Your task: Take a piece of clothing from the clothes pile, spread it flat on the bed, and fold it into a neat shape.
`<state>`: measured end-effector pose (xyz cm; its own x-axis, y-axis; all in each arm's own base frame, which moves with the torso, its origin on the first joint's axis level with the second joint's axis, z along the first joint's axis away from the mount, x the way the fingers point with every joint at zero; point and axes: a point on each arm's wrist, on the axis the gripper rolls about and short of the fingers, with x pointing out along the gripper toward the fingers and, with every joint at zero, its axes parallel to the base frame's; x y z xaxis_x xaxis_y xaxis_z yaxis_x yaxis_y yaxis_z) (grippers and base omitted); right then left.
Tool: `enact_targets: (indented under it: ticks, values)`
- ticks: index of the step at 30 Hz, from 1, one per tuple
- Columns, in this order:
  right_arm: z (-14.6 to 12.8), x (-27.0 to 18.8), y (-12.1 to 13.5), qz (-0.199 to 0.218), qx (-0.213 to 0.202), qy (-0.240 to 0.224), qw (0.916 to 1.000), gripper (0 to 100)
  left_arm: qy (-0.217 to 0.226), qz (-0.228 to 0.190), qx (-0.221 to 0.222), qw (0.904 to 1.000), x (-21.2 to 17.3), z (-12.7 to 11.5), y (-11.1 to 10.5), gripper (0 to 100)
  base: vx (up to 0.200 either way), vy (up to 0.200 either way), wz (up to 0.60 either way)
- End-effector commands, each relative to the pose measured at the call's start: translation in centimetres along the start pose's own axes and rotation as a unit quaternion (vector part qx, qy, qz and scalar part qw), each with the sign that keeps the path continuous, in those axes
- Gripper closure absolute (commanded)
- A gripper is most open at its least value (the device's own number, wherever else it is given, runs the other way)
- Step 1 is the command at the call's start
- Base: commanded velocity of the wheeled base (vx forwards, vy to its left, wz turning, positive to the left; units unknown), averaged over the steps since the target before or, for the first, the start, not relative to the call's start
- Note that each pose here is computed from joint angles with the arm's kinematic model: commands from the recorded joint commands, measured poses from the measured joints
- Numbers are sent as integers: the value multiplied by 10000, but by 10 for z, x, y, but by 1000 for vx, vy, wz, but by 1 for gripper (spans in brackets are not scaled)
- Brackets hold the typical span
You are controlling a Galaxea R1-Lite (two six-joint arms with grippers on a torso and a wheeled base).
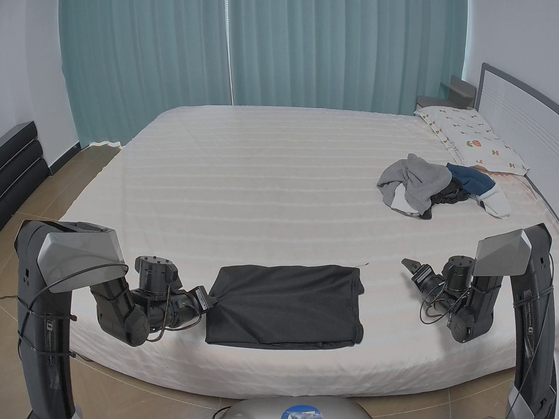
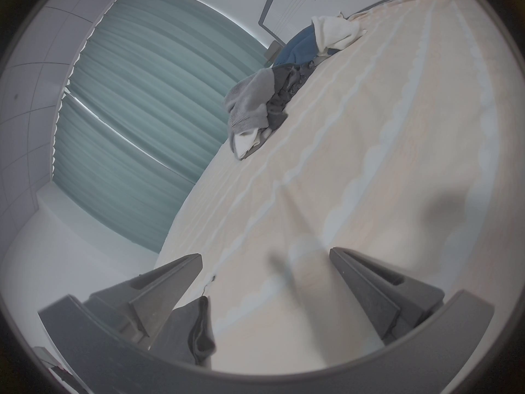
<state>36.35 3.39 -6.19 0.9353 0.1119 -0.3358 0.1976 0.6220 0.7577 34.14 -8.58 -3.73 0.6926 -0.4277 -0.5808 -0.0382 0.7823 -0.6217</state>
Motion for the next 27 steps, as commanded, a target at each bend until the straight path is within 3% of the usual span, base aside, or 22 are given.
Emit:
enact_targets:
  ticks: [1,21,27]
  values:
    - [-9,-2,17,173,109,-52,9998,0,-7,40,2,10000,-1,-1,0,100,0,200,0]
    - [-14,-1,14,127,123,17,9998,0,-25,184,49,9998,0,-8,-3,100,0,200,0]
    - [-14,-1,13,121,123,21,9998,0,-68,288,-8,9996,3,-15,-12,100,0,0,0]
